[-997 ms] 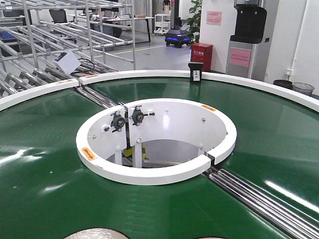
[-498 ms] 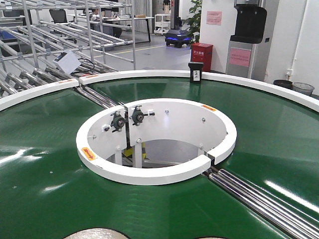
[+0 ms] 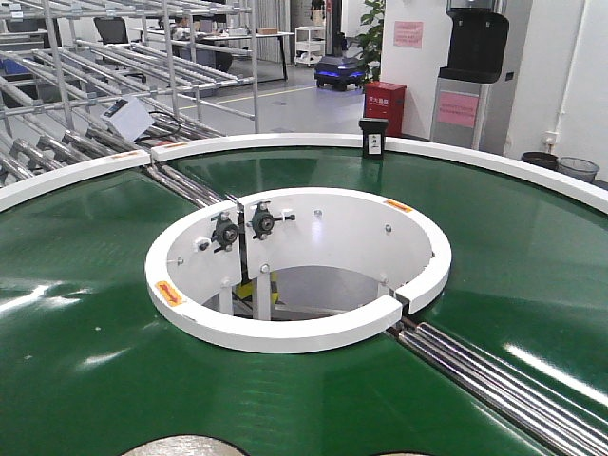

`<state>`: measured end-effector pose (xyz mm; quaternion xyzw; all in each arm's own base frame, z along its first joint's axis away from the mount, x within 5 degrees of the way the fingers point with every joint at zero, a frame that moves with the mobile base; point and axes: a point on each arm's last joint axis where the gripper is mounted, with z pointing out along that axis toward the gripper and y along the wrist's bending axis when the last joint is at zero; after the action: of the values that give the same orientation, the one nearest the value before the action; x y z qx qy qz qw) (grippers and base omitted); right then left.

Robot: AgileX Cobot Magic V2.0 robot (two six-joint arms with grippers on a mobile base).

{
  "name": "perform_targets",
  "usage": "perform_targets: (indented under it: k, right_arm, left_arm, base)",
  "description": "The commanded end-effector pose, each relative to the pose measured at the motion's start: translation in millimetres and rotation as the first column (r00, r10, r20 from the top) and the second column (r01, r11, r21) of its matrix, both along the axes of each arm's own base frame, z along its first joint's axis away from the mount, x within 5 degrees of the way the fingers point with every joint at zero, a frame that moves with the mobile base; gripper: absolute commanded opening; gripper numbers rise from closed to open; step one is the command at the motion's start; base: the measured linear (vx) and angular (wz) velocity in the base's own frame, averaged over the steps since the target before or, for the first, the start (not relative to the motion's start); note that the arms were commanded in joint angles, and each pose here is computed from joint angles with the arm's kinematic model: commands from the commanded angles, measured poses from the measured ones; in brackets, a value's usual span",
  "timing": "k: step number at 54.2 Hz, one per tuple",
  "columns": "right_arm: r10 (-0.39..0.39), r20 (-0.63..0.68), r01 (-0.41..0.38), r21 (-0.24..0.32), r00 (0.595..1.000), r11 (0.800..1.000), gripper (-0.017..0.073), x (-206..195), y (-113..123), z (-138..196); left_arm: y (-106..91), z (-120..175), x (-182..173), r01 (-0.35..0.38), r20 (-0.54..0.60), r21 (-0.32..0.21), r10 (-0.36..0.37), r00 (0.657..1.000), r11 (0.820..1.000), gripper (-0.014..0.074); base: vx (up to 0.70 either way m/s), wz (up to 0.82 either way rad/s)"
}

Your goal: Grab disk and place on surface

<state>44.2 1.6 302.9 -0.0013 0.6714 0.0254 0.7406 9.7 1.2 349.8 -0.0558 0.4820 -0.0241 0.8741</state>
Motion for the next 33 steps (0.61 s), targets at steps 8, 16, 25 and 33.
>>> perform_targets:
  k: [8,16,25,33]
  right_arm:
    - [-0.001,0.083,0.001,0.007,0.997,1.0,-0.0008,14.1,0.5,81.4]
    - [-0.002,0.004,0.002,0.004,1.0,1.0,-0.0006,38.0,1.2,82.2]
    - [-0.001,-0.117,0.002,0.002,0.993,1.0,0.0004,67.8,2.2,70.4]
    - [-0.001,-0.191,0.002,0.007,0.982,1.0,0.0039,85.7,2.8,61.4]
  left_arm:
    - [-0.4,82.8,7.8,-0.016,-0.102,0.05,0.021,0.995,0.999,-0.0007]
    - [2.4,84.8,42.1,-0.009,-0.205,0.039,0.017,0.979,0.999,-0.0006]
    - [4.5,59.4,76.0,0.005,-0.407,0.019,0.004,0.913,1.0,0.0002]
    - [5.8,30.8,97.6,0.012,-0.588,0.003,-0.008,0.809,1.0,0.0044]
  base:
    - [0.0,0.0]
    - [0.0,0.0]
    - [0.0,0.0]
    - [0.0,0.0]
